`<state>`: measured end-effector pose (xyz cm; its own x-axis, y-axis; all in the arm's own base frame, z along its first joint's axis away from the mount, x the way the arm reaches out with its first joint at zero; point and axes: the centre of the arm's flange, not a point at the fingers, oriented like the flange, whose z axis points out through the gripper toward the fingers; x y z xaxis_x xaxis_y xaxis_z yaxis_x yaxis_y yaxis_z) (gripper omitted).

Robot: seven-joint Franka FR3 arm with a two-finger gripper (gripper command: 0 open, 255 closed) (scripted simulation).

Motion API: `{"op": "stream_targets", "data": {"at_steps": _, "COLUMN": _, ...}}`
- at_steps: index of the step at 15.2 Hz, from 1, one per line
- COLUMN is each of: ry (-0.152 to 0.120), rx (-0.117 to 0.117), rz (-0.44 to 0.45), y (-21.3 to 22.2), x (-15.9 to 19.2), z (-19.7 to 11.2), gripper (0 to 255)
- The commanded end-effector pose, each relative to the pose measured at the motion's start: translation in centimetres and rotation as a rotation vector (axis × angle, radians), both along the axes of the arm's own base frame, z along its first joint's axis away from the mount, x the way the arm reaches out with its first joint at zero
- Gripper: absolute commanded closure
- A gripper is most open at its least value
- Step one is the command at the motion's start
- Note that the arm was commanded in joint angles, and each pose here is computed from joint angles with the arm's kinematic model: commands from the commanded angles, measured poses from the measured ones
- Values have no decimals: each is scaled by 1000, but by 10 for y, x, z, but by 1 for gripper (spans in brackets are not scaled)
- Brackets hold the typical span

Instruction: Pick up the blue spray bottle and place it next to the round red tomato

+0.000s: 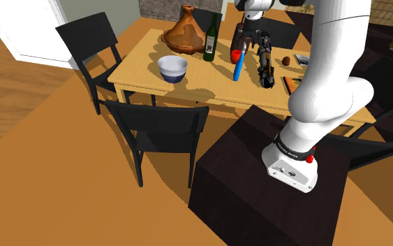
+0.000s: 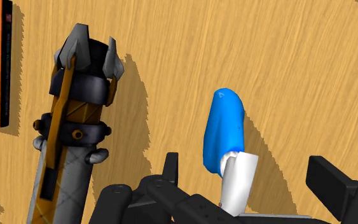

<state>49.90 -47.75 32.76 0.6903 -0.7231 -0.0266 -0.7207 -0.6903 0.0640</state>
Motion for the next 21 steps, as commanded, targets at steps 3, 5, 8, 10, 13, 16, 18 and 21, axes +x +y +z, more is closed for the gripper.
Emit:
{"op": "stream_targets", "data": {"at_steps": 3, "ry": 0, "rx": 0, "rz": 0, "y": 1, "x": -1, "z": -13, "gripper": 0}}
{"op": "stream_targets", "data": {"at_steps": 5, "ry": 0, "rx": 0, "rz": 0, "y": 1, "x": -1, "z": -13, "gripper": 0}}
{"op": "stream_targets", "data": {"at_steps": 8, "ry": 0, "rx": 0, "rz": 0, "y": 1, "x": -1, "z": -13, "gripper": 0}}
{"op": "stream_targets", "data": {"at_steps": 10, "ry": 0, "rx": 0, "rz": 0, "y": 1, "x": -1, "z": -13, "gripper": 0}}
{"op": "stream_targets", "data": {"at_steps": 13, "ry": 0, "rx": 0, "rz": 0, "y": 1, "x": -1, "z": -13, "gripper": 255}}
{"op": "stream_targets", "data": {"at_steps": 16, "ry": 0, "rx": 0, "rz": 0, "y": 1, "x": -1, "z": -13, "gripper": 255}}
{"op": "stream_targets", "data": {"at_steps": 18, "ry": 0, "rx": 0, "rz": 0, "y": 0, "x": -1, "z": -13, "gripper": 255}}
{"op": "stream_targets", "data": {"at_steps": 21, "ry": 0, "rx": 0, "rz": 0, "y": 1, "x": -1, "z": -8, "gripper": 255}}
